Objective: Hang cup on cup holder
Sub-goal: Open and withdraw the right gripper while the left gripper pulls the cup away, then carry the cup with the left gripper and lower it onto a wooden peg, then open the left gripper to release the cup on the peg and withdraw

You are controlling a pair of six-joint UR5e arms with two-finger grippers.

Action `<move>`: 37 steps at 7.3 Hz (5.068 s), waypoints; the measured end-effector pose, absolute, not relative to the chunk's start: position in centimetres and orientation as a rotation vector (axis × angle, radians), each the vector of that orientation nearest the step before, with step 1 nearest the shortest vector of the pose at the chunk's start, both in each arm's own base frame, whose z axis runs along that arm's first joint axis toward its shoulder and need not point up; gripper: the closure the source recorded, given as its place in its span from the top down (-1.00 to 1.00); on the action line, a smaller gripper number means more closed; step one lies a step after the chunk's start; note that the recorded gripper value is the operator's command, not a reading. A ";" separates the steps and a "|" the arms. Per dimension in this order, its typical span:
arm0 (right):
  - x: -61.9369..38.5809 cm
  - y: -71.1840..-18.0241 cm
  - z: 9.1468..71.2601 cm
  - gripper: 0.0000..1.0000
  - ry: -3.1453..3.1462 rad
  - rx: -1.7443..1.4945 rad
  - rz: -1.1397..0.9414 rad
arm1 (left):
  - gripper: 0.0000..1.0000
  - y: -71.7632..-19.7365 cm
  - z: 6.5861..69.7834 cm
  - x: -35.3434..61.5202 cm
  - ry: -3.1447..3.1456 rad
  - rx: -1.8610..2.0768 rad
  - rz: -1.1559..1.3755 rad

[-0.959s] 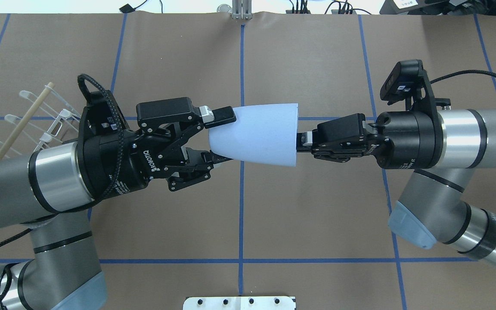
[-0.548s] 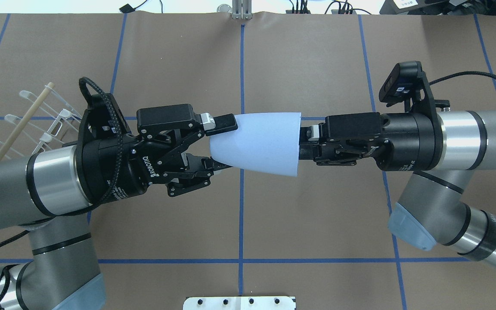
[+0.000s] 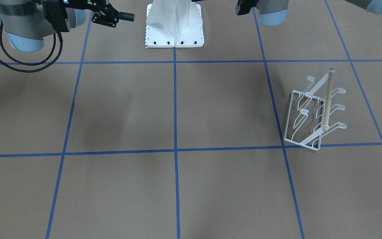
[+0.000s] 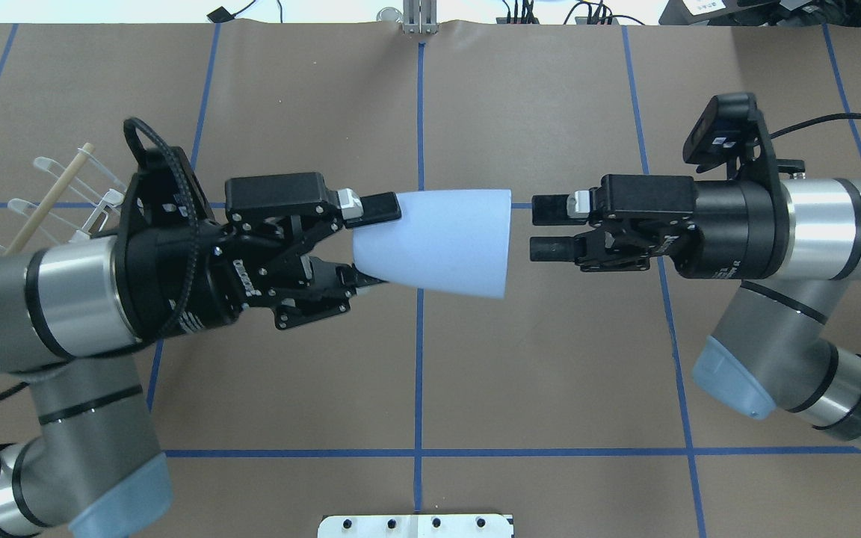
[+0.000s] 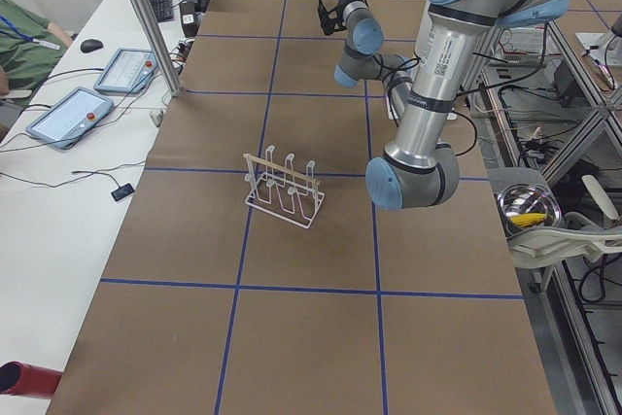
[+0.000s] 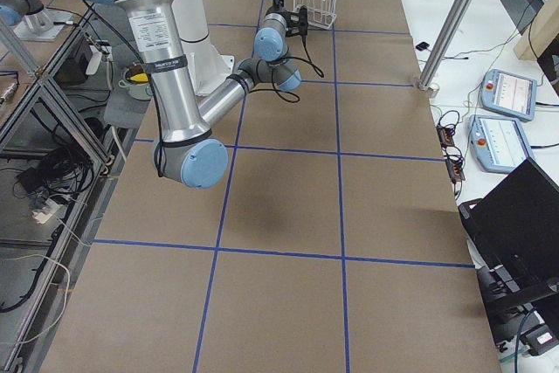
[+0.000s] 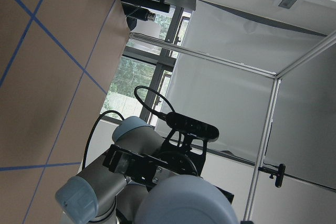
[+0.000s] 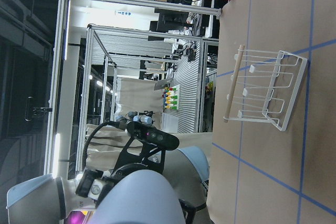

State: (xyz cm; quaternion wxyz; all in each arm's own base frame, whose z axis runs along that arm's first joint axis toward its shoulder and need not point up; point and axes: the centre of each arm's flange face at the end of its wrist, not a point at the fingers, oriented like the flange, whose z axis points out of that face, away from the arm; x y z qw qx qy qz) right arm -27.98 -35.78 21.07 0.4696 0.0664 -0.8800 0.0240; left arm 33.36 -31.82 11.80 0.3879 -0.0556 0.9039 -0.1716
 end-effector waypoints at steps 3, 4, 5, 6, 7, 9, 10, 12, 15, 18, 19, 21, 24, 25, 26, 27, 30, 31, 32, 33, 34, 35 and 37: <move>-22.7 -41.6 27.1 1.00 -1.956 0.322 0.143 | -1.00 -39.8 13.9 27.6 2.063 0.058 -0.480; -20.2 -44.6 29.8 1.00 -1.850 0.430 0.167 | -1.00 -42.1 14.7 25.7 1.936 0.141 -0.457; -17.8 -47.5 33.1 1.00 -1.714 0.552 0.175 | -1.00 -44.0 15.7 24.0 1.821 0.205 -0.446; -15.1 -49.8 36.8 1.00 -1.548 0.646 0.177 | -1.00 -45.5 17.0 22.1 1.721 0.257 -0.443; -12.1 -51.3 40.3 1.00 -1.372 0.697 0.169 | -1.00 -46.7 18.2 20.1 1.627 0.300 -0.429; -7.5 -51.8 47.0 1.00 -1.070 0.711 0.072 | -1.00 -48.4 20.0 16.2 1.449 0.377 -0.382; -6.1 -51.4 49.9 1.00 -0.964 0.677 0.016 | -1.00 -48.4 21.0 15.0 1.342 0.409 -0.340; -3.9 -50.5 54.7 1.00 -0.837 0.554 -0.070 | -1.00 -47.8 22.5 13.7 1.125 0.431 -0.229; -1.0 -49.2 59.2 1.00 -0.726 0.315 -0.154 | -1.00 -48.6 25.0 14.4 0.860 0.454 -0.127; -1.0 -48.3 59.6 1.00 -0.738 0.161 -0.146 | -1.00 -50.5 26.9 18.3 0.774 0.418 -0.068; -1.2 -48.1 59.5 1.00 -0.773 0.146 -0.147 | -1.00 -50.8 27.5 19.3 0.757 0.408 -0.060; -1.4 -48.0 59.4 1.00 -0.801 0.136 -0.141 | -1.00 -50.9 28.5 20.4 0.733 0.399 -0.053; -1.4 -48.1 59.1 1.00 -0.803 0.140 -0.141 | -1.00 -50.6 29.5 21.7 0.722 0.376 -0.036; -1.4 -48.1 59.1 1.00 -0.803 0.141 -0.141 | -1.00 -50.5 30.2 21.9 0.716 0.366 -0.035; -1.5 -48.2 59.0 1.00 -0.803 0.142 -0.141 | -1.00 -50.5 30.7 22.0 0.710 0.361 -0.026; -1.5 -48.3 59.0 1.00 -0.803 0.143 -0.142 | -1.00 -50.4 31.2 22.0 0.702 0.360 -0.009; -1.5 -48.3 58.9 1.00 -0.802 0.145 -0.143 | 0.27 -50.4 32.5 23.0 0.689 0.338 0.017; -1.5 -48.3 58.9 1.00 -0.802 0.145 -0.143 | 0.97 -50.4 33.0 23.6 0.685 0.325 0.023; -1.4 -48.2 59.0 1.00 -0.802 0.143 -0.142 | 0.97 -50.2 33.8 24.1 0.675 0.311 0.030; -1.4 -48.0 59.2 1.00 -0.801 0.140 -0.142 | 0.97 -49.9 34.9 24.4 0.663 0.302 0.035; -1.4 -48.0 59.2 1.00 -0.800 0.139 -0.141 | 0.97 -49.6 35.6 24.4 0.661 0.304 0.038; -1.4 -48.0 59.2 1.00 -0.798 0.140 -0.142 | 0.97 -49.4 35.9 24.4 0.664 0.307 0.040; -1.3 -47.9 59.5 1.00 -0.795 0.141 -0.145 | 0.97 -49.3 35.4 24.3 0.677 0.314 0.045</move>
